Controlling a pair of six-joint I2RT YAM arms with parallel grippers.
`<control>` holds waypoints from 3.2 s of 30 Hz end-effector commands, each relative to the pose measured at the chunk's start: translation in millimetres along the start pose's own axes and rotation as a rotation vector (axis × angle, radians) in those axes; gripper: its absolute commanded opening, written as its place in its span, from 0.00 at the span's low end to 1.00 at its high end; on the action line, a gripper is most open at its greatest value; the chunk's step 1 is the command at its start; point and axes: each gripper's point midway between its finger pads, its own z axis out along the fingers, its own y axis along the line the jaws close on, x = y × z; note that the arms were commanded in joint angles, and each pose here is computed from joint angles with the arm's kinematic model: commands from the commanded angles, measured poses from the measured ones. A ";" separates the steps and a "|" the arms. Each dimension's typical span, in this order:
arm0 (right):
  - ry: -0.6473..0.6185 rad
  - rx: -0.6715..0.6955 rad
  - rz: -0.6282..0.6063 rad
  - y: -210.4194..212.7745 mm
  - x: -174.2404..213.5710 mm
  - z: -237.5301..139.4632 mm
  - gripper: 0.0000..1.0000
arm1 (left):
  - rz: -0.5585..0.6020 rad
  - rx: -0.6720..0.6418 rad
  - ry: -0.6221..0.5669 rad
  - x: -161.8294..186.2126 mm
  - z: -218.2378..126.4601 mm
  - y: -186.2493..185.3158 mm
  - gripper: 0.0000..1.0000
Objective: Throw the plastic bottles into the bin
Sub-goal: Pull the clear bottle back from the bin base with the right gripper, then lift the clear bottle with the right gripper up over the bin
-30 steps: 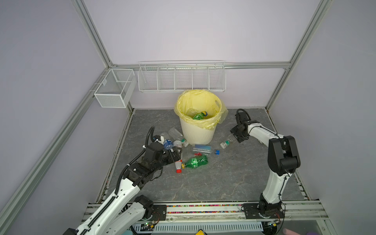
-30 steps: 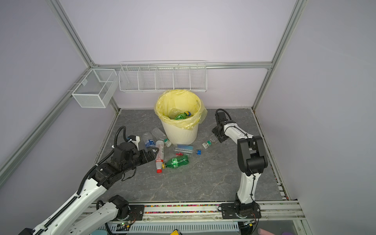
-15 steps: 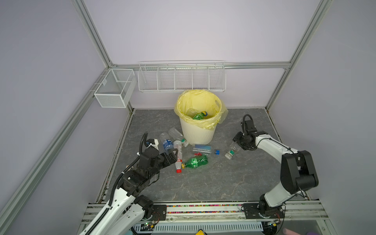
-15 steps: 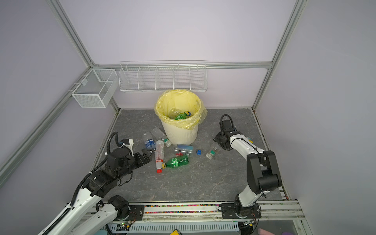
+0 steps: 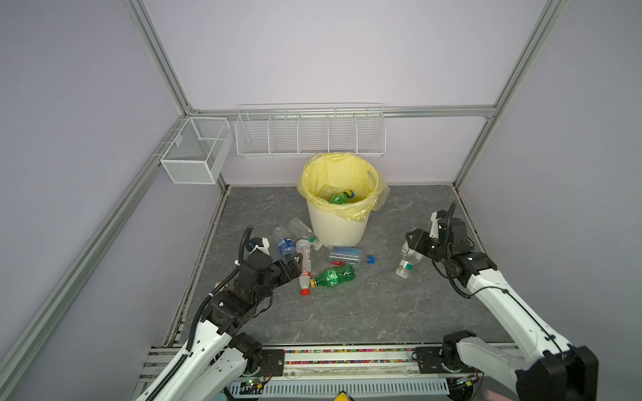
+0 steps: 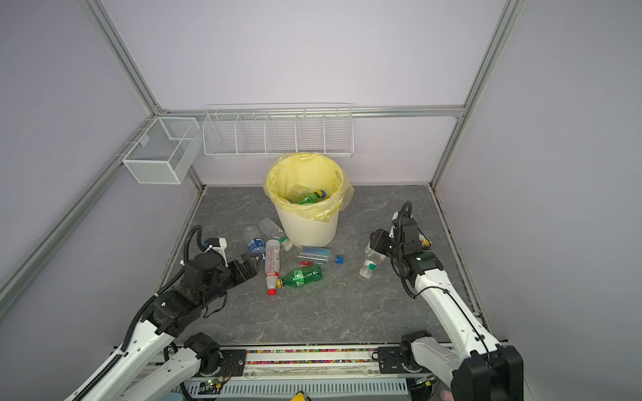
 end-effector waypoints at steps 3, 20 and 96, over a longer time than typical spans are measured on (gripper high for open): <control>0.027 -0.014 -0.106 0.2 11.8 -22.4 0.07 | -0.023 -0.015 -0.009 -1.2 11.7 1.8 1.00; 0.077 -0.244 -0.148 35.8 30.2 -54.9 0.07 | -0.034 -0.059 -0.039 -3.9 26.7 10.2 1.00; -0.126 -0.570 0.035 295.9 -208.1 42.0 0.88 | -0.053 -0.050 0.028 25.3 31.4 29.4 1.00</control>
